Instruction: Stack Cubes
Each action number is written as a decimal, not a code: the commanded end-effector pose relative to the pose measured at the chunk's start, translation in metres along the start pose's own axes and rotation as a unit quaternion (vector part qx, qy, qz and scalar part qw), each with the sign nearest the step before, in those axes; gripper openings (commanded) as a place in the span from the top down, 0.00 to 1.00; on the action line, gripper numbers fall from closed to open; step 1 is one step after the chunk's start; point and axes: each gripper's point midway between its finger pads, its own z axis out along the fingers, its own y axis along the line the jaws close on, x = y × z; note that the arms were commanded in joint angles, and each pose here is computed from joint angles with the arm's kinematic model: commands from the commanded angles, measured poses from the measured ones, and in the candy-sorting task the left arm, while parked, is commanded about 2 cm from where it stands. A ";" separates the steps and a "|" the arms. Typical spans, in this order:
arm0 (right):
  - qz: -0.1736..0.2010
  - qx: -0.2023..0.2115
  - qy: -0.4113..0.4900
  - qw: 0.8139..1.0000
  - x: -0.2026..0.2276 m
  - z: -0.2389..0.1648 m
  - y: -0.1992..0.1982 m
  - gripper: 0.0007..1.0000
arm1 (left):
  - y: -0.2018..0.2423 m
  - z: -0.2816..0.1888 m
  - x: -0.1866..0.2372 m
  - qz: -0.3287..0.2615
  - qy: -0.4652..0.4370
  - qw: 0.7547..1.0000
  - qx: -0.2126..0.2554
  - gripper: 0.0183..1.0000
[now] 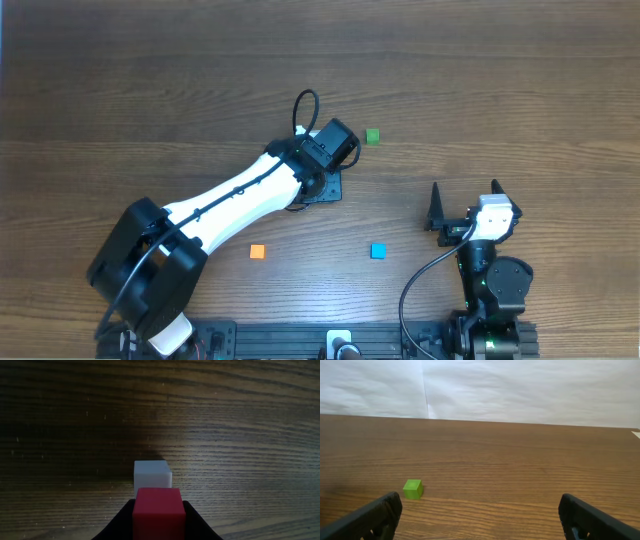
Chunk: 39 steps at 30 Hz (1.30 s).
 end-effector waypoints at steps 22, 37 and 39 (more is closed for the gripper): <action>-0.002 -0.004 -0.001 1.000 0.001 0.000 0.001 0.01 | 0.007 0.008 -0.003 -0.002 -0.014 1.000 -0.026 0.96; -0.002 -0.004 -0.001 1.000 0.001 0.000 0.001 0.01 | 0.007 0.009 -0.002 0.003 -0.019 0.999 -0.031 0.95; -0.002 -0.004 -0.001 1.000 0.001 0.000 0.001 0.01 | 0.008 0.011 -0.002 0.004 -0.017 0.999 -0.035 0.95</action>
